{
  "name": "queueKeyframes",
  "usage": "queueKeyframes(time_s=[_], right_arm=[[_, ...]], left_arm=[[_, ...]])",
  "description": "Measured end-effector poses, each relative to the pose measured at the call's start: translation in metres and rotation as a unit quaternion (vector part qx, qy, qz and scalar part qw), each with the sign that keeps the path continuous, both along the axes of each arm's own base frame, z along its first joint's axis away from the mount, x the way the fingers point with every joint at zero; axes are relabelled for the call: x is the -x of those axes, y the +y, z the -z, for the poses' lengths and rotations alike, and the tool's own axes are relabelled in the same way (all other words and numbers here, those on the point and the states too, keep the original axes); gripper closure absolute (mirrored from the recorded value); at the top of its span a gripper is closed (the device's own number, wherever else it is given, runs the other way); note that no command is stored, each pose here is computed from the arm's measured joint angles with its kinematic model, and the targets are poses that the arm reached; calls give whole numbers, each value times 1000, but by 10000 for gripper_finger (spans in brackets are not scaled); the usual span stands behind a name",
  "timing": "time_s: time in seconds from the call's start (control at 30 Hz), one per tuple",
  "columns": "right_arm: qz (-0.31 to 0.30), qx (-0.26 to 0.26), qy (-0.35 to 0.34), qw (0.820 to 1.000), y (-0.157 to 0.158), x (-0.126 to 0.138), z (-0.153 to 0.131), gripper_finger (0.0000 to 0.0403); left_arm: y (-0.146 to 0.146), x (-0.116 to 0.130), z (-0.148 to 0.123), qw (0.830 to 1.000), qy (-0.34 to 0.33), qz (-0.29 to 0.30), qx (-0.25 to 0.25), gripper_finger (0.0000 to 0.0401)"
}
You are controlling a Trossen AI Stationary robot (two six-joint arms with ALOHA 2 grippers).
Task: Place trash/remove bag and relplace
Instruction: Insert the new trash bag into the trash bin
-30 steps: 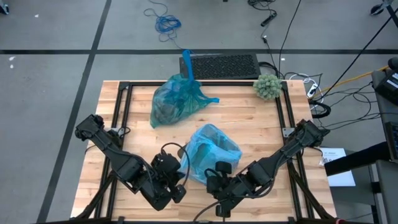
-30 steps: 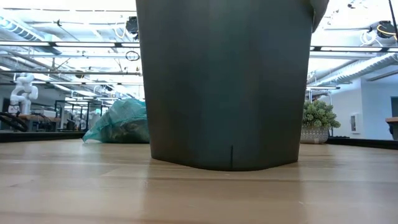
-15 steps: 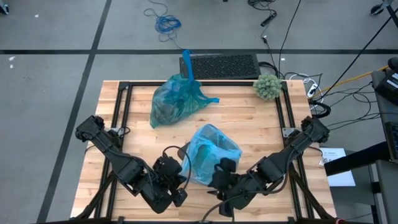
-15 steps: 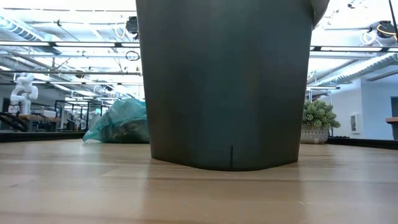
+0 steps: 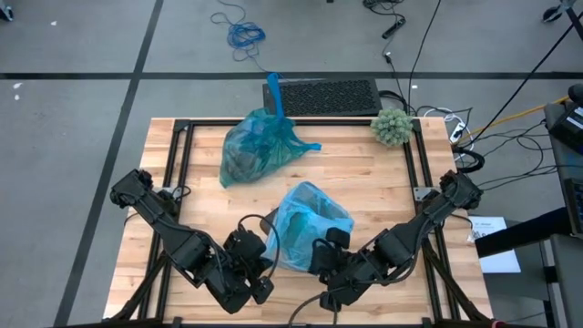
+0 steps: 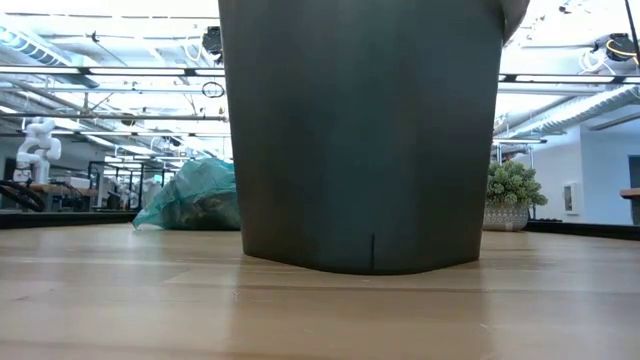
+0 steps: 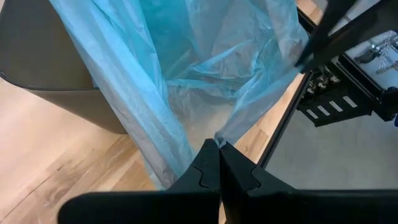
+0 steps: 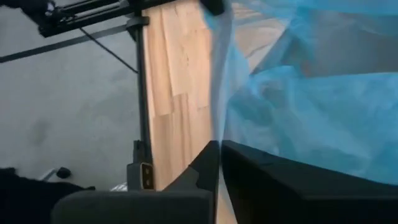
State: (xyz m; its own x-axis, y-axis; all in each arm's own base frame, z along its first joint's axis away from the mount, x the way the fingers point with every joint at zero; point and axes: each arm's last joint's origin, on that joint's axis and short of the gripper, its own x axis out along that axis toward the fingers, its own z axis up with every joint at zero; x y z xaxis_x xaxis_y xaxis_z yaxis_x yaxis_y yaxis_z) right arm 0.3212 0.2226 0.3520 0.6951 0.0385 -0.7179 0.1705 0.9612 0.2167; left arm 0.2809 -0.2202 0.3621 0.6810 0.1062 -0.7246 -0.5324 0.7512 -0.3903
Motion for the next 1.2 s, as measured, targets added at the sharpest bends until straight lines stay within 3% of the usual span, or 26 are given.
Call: queueKeyframes(time_s=[0.27, 0.7, 0.9, 1.03, 1.2], right_arm=[[-25, -14, -19, 999, 6, -2, -3, 401], [-24, 4, 40, 999, 14, -14, 30, 403], [-31, -22, -1, 999, 18, -12, 17, 402], [-53, -34, -31, 998, 23, -3, 1, 382], [-57, -21, -28, 998, 23, 0, 1, 338]], left_arm=[[-1, 0, 0, 1000, -3, 1, 2, 401], [-5, 4, 4, 1000, 2, -8, -12, 401], [-9, 4, 6, 1000, 1, -14, -8, 401], [-11, 5, 6, 1000, -1, -10, -4, 401], [-14, 4, 6, 1000, -5, -5, 7, 401]])
